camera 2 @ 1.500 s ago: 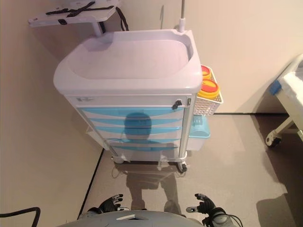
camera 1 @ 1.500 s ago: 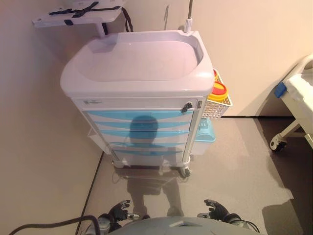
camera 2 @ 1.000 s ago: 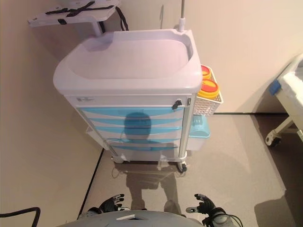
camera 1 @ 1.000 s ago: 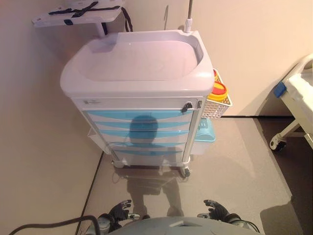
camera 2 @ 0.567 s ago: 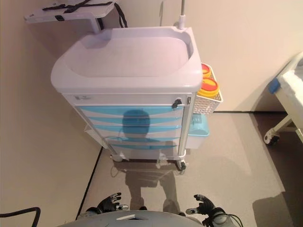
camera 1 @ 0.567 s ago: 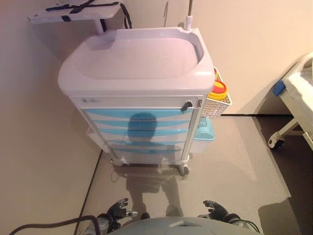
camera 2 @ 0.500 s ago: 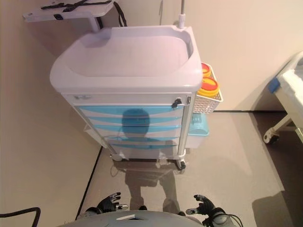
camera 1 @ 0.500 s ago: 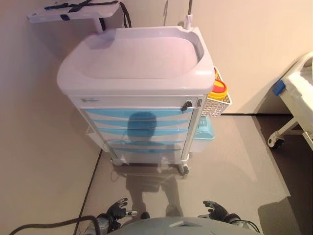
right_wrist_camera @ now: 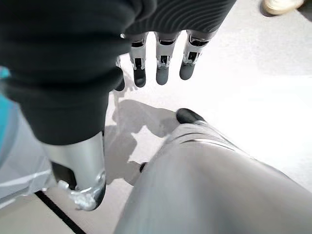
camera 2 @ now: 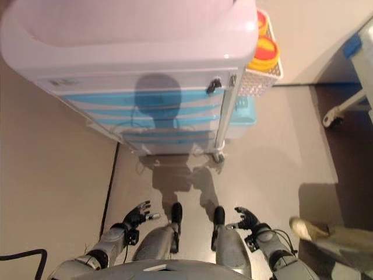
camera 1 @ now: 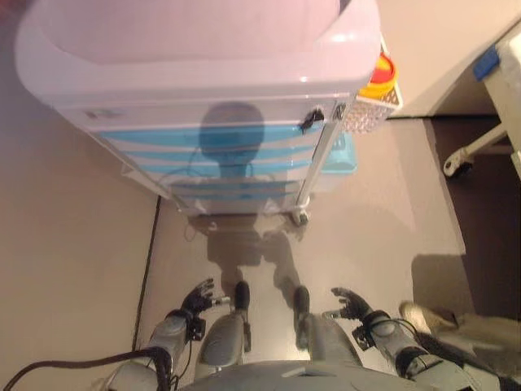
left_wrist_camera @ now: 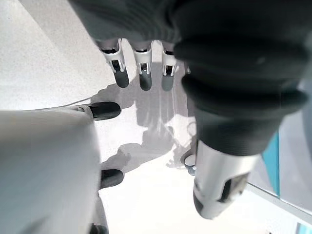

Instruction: Open the drawer and pick up the medicine

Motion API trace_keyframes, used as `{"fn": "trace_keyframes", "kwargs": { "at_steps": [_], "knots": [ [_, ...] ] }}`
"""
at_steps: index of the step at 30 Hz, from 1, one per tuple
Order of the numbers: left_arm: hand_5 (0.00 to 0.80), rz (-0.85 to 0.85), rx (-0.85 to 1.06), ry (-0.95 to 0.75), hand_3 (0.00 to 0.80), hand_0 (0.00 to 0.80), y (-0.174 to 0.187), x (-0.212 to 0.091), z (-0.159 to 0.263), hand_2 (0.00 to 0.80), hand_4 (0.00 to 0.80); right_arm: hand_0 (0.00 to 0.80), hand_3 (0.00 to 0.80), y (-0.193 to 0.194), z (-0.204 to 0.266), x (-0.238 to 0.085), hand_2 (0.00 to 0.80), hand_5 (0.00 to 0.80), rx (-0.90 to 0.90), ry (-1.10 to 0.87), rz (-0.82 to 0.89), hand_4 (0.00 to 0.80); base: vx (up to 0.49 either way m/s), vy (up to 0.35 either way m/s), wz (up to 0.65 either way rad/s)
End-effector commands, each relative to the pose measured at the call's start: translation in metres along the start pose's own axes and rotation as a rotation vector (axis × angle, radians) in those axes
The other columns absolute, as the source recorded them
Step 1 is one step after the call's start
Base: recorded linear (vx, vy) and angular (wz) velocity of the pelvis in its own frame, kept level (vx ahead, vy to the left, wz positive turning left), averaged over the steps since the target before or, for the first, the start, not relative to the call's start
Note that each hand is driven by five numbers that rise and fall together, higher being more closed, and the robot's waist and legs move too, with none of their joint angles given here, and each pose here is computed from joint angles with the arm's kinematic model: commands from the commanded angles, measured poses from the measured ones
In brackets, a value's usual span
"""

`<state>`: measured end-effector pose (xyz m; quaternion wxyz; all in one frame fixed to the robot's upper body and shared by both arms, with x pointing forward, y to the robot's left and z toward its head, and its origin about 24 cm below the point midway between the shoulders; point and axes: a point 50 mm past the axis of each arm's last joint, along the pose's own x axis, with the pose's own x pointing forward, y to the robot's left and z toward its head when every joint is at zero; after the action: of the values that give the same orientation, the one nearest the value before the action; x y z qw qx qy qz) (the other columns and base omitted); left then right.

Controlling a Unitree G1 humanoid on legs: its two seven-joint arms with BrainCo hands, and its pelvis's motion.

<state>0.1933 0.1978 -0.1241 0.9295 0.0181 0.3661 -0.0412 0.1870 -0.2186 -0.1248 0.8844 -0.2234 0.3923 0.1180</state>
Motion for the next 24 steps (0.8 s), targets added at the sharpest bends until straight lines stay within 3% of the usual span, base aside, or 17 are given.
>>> {"fn": "trace_keyframes", "kwargs": {
  "at_steps": [1,13,24],
  "knots": [
    [0.000,0.040,-0.053,-0.121,0.000,0.000,0.006,0.002,0.020,0.000,0.000,0.000,0.000,0.005,0.019,0.003,0.000,0.000,0.007,-0.094,-0.003,0.000,-0.119,0.028,-0.15],
    [0.000,0.037,-0.289,-0.573,0.000,0.000,0.026,0.003,0.122,0.000,0.000,0.000,0.000,-0.013,0.049,0.010,0.000,0.000,-0.026,-0.151,-0.032,0.000,-0.072,0.062,-0.16],
    [0.000,-0.230,-0.697,-1.120,0.000,0.000,0.052,-0.029,0.219,0.000,0.000,0.000,0.000,-0.013,0.048,0.008,0.000,0.000,-0.020,-0.162,-0.015,0.000,-0.013,0.055,-0.14]
  ]
}}
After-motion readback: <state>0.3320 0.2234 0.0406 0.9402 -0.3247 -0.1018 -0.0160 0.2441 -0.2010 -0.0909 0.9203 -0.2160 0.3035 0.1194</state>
